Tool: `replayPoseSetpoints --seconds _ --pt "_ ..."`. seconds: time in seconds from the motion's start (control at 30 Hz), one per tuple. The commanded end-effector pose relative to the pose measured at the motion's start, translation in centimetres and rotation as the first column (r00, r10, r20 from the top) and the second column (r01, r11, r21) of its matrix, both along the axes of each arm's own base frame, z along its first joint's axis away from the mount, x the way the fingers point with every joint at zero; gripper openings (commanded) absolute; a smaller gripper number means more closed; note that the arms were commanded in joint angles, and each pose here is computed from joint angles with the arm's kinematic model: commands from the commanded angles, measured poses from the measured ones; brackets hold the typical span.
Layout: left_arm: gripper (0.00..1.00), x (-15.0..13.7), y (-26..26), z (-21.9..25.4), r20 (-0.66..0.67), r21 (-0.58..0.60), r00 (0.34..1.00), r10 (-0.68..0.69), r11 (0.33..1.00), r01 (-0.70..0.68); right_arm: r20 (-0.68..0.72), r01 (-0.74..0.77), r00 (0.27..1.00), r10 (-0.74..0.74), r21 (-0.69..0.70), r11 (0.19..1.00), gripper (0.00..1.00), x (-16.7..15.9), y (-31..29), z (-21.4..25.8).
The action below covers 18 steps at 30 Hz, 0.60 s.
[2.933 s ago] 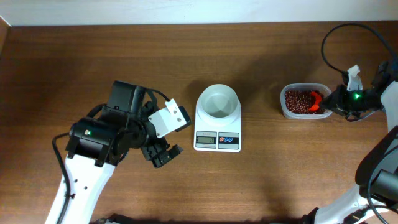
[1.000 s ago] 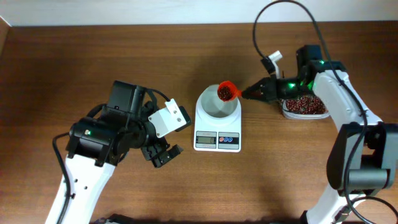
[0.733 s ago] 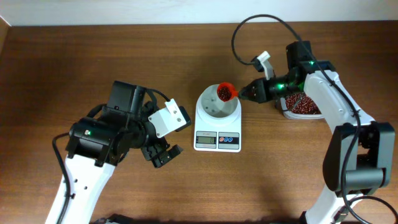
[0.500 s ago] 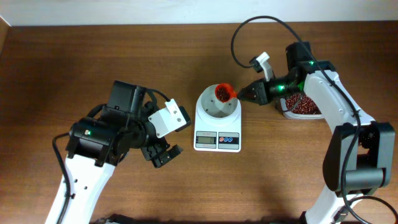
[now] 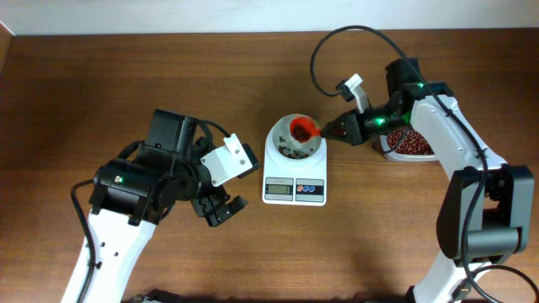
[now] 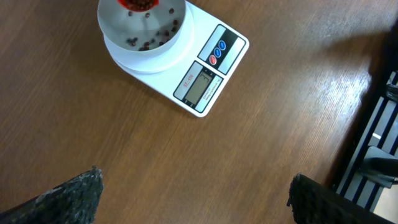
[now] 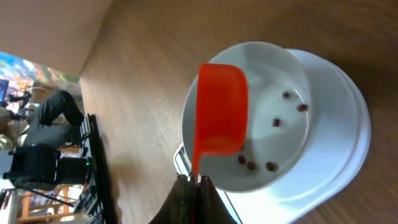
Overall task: Scoop and weigh 50g on scale
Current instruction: 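Tilt the scoop with the right gripper to pour beans into the bowl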
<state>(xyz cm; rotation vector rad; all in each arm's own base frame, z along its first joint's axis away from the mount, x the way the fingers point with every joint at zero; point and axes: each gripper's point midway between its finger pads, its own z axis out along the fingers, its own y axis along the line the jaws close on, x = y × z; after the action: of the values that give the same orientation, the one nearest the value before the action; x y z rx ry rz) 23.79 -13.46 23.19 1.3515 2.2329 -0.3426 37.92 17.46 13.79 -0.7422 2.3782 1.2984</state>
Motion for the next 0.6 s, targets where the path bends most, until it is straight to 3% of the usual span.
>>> replayPoseSetpoints --seconds 0.0,0.1,0.13,0.2,0.23,0.27,0.57 --pt "0.99 0.1 -0.2 0.6 0.014 -0.013 1.0 -0.009 1.0 0.009 0.045 -0.036 0.998 0.036 -0.009 0.999 0.04 -0.4 0.5 0.6" --pt "0.99 0.1 -0.2 0.6 0.014 -0.013 1.0 -0.009 1.0 0.009 0.053 -0.022 0.998 0.023 -0.027 0.999 0.04 0.0 0.5 0.5" --pt "0.99 0.1 -0.2 0.6 0.014 -0.013 1.0 -0.009 1.0 0.009 0.005 0.042 0.999 -0.042 -0.08 0.996 0.04 0.7 0.0 -0.3" --pt "0.99 0.1 -0.2 0.6 0.014 -0.013 1.0 -0.009 1.0 0.009 0.071 -0.04 0.997 0.042 -0.018 0.999 0.04 -0.1 0.9 0.7" --pt "0.99 0.1 -0.2 0.6 0.014 -0.013 1.0 -0.009 1.0 0.009 0.027 0.009 1.0 -0.007 -0.076 0.997 0.04 0.2 0.4 -0.2" --pt "0.99 0.1 -0.2 0.6 0.014 -0.013 1.0 -0.009 1.0 0.009 0.117 -0.116 0.986 0.116 -0.006 0.993 0.04 -1.4 1.3 1.2" --pt "0.99 0.1 -0.2 0.6 0.014 -0.013 1.0 -0.009 1.0 0.009 0.157 -0.024 0.986 0.059 -0.215 0.976 0.04 0.4 0.3 1.1"
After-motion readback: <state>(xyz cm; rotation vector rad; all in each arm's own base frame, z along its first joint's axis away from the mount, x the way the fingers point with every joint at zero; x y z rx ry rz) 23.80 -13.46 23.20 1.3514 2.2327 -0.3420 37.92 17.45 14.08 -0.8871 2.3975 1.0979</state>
